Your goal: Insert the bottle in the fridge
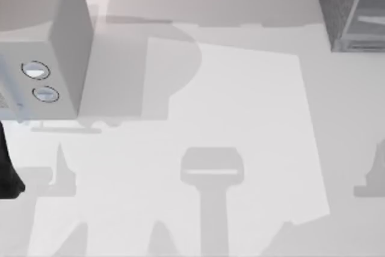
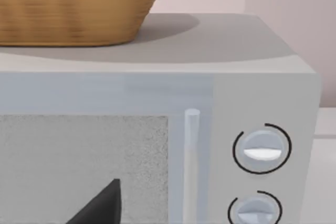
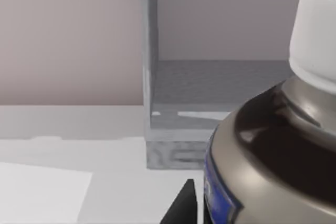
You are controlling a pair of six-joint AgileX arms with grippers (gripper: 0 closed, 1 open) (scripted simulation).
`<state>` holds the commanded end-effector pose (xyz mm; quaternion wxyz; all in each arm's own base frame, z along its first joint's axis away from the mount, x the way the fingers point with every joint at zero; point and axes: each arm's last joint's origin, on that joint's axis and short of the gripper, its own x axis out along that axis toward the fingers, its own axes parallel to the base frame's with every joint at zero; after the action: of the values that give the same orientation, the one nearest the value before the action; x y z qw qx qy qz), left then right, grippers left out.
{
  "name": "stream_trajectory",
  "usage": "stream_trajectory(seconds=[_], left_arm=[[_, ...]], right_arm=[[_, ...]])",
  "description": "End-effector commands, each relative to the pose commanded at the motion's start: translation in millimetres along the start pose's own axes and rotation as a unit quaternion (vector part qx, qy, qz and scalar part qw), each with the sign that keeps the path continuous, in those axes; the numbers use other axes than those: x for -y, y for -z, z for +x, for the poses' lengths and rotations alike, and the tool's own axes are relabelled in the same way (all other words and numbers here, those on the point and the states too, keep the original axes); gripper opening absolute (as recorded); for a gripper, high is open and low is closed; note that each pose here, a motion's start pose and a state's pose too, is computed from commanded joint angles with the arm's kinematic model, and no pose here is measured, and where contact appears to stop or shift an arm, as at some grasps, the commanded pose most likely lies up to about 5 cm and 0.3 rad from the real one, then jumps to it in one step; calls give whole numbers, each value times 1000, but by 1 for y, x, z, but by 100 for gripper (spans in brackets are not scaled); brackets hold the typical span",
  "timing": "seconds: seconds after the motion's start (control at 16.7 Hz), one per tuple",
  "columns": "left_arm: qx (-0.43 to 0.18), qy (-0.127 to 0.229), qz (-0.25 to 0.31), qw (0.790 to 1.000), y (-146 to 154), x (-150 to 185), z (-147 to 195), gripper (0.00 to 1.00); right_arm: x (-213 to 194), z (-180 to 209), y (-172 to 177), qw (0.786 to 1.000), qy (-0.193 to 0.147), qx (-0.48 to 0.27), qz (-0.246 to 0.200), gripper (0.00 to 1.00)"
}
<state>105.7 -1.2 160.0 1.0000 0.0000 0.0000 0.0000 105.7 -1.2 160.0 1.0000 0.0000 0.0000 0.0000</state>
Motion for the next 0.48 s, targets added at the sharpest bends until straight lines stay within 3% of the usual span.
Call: stream_trajectory(seconds=[0.24, 0.48], left_arm=[[0, 0, 0, 1000, 0, 0, 0, 100], [0, 0, 0, 1000, 0, 0, 0, 100]], right_arm=[[0, 0, -4, 1000, -3, 5, 2, 1], [1, 5, -32, 999, -7, 31, 8, 1]])
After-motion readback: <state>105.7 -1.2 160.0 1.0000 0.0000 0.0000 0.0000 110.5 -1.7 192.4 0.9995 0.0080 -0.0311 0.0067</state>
